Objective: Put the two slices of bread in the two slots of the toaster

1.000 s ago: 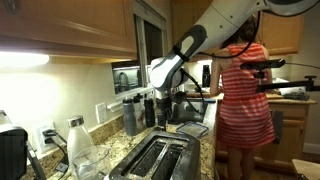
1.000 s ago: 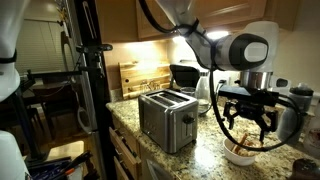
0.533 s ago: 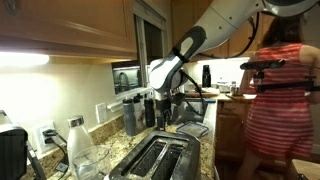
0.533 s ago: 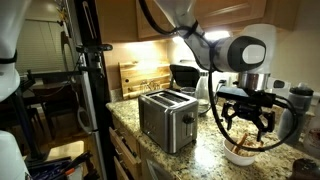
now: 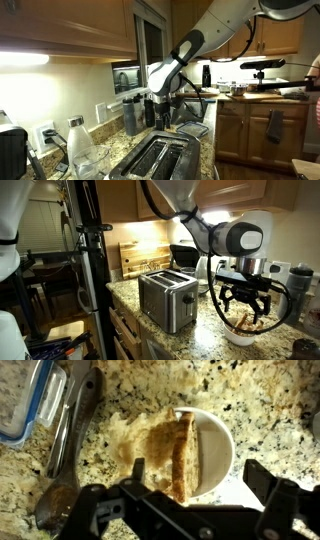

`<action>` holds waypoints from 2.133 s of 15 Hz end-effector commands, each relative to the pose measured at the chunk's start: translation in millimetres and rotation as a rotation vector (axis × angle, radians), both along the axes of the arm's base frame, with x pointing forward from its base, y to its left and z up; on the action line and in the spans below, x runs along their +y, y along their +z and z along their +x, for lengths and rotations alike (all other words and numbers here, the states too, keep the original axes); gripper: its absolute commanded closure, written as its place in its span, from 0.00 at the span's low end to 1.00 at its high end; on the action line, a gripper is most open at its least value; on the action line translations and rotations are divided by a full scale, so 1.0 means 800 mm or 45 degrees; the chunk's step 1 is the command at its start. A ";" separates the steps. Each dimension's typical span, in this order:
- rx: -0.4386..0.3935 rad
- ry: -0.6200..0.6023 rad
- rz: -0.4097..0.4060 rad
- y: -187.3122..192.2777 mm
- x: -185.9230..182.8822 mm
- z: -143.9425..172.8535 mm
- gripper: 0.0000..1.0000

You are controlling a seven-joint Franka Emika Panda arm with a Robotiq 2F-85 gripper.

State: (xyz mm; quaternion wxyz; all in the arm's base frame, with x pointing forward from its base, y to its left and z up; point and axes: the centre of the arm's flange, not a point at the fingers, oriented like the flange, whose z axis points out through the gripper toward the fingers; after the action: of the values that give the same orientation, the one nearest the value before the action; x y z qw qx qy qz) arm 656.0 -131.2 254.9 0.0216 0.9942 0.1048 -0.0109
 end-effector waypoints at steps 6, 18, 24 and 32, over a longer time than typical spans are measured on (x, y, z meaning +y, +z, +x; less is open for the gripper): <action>-0.007 -0.019 0.011 -0.019 -0.008 0.015 0.40; -0.026 -0.044 -0.010 -0.015 -0.009 0.027 0.91; -0.041 -0.056 -0.010 -0.008 -0.008 0.030 0.91; -0.060 -0.052 0.004 0.001 0.004 0.033 0.90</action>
State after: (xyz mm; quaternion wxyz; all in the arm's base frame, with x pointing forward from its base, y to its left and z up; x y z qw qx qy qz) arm 678.7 -134.7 246.4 0.0255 0.9955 0.0912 0.0008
